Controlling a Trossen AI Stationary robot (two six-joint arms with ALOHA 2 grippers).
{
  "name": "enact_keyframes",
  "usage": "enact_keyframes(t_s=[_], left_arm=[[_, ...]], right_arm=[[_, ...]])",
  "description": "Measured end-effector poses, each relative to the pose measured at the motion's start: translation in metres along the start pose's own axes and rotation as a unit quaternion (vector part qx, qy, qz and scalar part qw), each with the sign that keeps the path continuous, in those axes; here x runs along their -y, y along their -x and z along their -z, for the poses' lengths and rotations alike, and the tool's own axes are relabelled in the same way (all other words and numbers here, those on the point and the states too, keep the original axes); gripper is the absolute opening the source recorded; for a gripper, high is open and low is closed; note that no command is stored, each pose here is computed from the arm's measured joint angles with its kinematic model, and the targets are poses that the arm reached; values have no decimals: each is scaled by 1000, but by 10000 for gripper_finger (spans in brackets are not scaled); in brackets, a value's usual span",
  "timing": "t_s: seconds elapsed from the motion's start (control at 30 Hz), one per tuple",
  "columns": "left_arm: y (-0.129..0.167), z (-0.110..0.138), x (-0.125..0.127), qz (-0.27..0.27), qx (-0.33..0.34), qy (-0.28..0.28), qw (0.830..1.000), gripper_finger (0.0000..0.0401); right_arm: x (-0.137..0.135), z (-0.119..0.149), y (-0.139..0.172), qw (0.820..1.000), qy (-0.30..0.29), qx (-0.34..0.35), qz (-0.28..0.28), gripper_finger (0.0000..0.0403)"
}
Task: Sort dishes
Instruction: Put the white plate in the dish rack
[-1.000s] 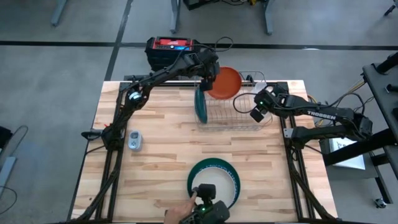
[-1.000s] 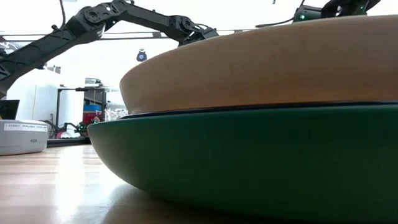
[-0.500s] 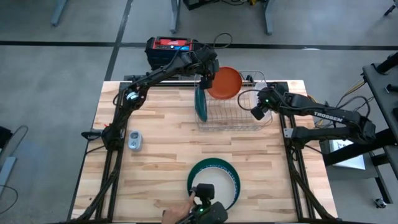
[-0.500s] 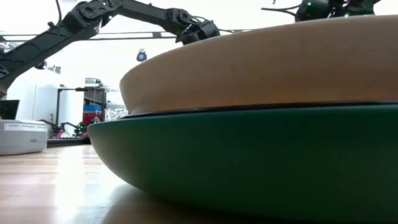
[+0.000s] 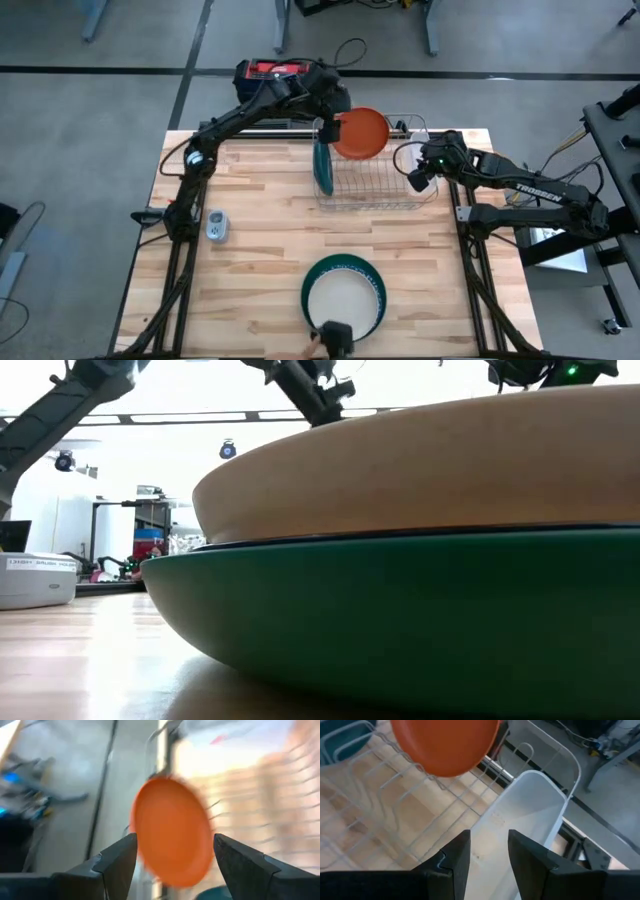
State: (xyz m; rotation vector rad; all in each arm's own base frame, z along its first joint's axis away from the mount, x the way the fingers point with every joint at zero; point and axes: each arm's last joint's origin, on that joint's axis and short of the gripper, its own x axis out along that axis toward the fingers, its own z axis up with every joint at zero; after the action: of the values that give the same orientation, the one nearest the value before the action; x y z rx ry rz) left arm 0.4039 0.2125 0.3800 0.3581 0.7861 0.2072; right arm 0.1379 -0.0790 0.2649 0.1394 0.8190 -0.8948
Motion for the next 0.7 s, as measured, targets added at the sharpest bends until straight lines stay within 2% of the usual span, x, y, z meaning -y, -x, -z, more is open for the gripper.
enact_keyframes(t_s=[0.1,0.27,0.47,0.57,0.7], left_arm=[[10,-8,8,43,35,3,998,252],[20,-17,29,127,59,4,990,252],[39,-39,70,162,67,-28,984,238],[53,-47,85,174,76,-41,981,232],[64,-46,99,189,48,-31,980,231]], right_arm=[[1,0,3,1000,-4,7,-8,130],[1,1,10,998,-3,14,-63,134],[-1,2,28,992,14,69,-106,123],[-2,3,41,982,33,111,-147,114],[-9,7,53,958,57,166,-227,104]])
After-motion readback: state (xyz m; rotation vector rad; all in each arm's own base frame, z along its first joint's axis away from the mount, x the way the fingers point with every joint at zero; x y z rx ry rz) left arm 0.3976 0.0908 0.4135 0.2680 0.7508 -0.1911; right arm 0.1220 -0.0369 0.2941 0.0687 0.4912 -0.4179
